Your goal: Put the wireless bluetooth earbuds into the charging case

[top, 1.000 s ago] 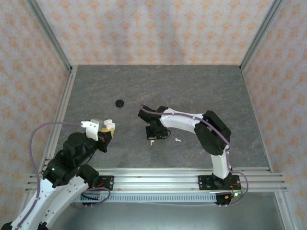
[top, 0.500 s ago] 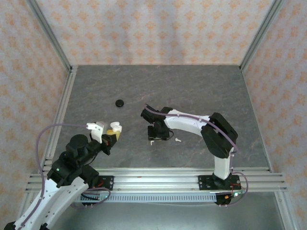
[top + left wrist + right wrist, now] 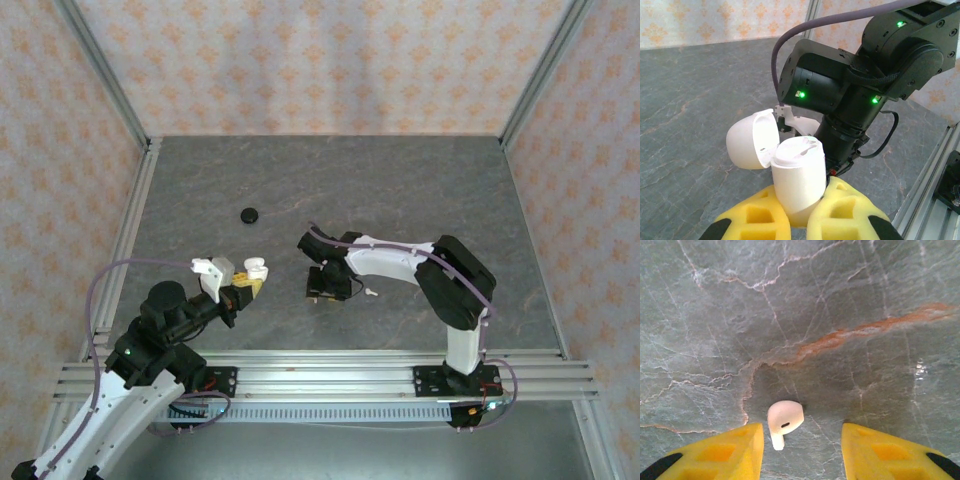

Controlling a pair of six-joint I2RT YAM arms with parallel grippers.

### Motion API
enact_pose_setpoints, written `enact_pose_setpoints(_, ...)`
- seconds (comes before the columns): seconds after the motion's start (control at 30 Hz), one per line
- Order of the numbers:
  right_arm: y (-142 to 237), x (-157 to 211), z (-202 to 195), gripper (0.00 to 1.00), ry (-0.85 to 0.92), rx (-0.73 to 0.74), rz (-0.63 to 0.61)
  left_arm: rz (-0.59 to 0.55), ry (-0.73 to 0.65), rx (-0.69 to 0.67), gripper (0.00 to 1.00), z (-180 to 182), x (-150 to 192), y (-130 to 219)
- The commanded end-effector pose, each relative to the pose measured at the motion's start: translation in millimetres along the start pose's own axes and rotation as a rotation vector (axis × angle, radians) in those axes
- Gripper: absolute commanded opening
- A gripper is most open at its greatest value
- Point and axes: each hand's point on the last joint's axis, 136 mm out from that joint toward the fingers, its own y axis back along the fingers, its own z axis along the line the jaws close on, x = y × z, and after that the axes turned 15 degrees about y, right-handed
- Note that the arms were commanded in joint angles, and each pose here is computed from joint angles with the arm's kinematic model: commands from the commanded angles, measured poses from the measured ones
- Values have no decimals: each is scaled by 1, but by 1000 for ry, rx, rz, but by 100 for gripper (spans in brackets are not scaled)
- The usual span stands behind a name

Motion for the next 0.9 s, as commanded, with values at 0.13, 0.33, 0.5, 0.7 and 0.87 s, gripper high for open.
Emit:
enact_pose_setpoints(0.13, 4, -9, 3, 41, -5, -17, -29, -22, -42, 49, 0, -10, -6, 1)
enact_pose_setpoints(0.33, 1, -12, 2, 36, 23, 14, -7, -16, -44, 42, 0, -10, -6, 1)
enact_pose_setpoints(0.5, -4, -12, 4, 33, 44, 25, 20, -4, -51, 37, 0, -10, -6, 1)
enact_pose_setpoints(0.7, -9, -8, 3, 29, 52, 33, 52, 3, -48, 29, 0, -9, -5, 1)
enact_pose_setpoints(0.87, -8, -1, -3, 26, 63, 61, 65, 7, -46, 19, 0, -7, -4, 1)
